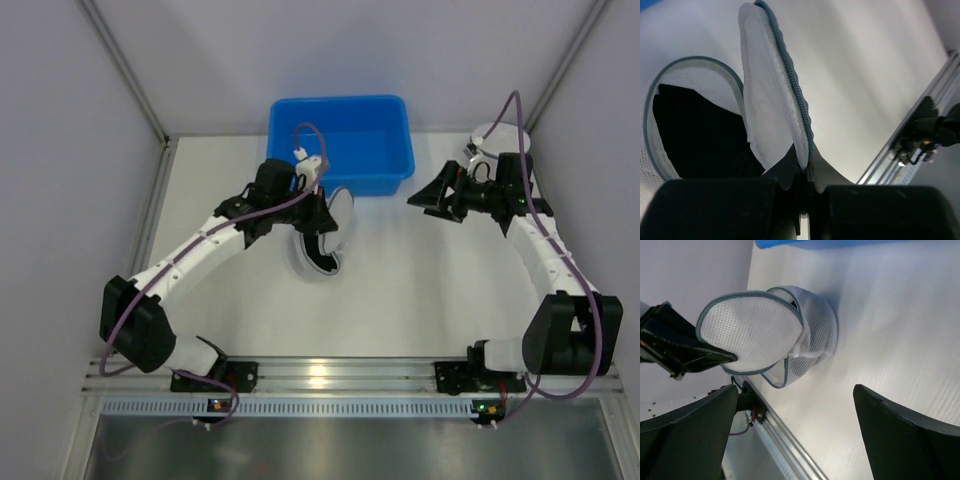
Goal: Place the bra in the laundry bag and zip it closed
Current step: Close the laundry bag at the center of the board.
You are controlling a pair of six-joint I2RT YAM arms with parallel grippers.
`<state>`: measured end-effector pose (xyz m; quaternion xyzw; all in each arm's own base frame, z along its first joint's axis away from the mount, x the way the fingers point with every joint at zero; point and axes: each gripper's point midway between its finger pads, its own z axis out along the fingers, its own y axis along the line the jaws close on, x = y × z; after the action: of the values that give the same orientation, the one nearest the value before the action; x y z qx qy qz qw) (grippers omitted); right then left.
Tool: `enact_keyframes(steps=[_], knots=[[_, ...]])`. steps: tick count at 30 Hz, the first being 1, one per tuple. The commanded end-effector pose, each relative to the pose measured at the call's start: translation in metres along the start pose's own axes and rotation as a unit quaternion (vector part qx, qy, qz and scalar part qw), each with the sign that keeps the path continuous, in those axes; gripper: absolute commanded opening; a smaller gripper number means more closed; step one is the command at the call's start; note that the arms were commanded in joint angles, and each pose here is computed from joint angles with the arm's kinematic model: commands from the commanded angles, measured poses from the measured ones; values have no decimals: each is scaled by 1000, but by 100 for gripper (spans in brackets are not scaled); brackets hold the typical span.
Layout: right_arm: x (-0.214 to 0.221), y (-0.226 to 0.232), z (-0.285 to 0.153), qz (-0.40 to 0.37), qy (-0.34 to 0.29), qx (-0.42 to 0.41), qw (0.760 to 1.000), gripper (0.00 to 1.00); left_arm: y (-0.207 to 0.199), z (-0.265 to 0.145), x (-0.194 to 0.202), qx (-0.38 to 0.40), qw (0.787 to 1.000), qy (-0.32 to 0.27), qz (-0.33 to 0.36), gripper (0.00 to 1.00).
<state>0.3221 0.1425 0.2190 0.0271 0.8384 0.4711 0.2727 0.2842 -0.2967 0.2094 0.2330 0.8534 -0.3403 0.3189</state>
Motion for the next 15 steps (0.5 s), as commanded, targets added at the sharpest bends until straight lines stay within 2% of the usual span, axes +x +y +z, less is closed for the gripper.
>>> enact_keyframes(steps=[1, 2, 4, 5, 6, 7, 11, 15], knots=[[-19, 28, -10, -143, -61, -59, 986, 99, -35, -24, -29, 133, 988, -71, -44, 0], [-16, 30, -9, -146, -59, -72, 985, 99, -37, -30, -36, 162, 982, -88, -47, 0], [-9, 30, -6, -150, -50, -99, 982, 99, -32, -31, -26, 191, 974, -93, -80, 0], [-5, 29, -2, -130, -42, -104, 985, 99, -32, -40, -41, 212, 964, -124, -101, 0], [-1, 23, 3, -112, -33, -104, 988, 99, -32, -44, -40, 226, 959, -128, -113, 0], [1, 19, 7, -93, -34, -107, 989, 99, -26, -41, -29, 232, 954, -118, -151, 0], [13, 1, 19, -58, -29, -106, 992, 100, -17, -44, -25, 236, 947, -131, -176, 0], [41, 3, 40, -47, 5, -123, 991, 99, -12, -48, -26, 248, 937, -149, -193, 0]])
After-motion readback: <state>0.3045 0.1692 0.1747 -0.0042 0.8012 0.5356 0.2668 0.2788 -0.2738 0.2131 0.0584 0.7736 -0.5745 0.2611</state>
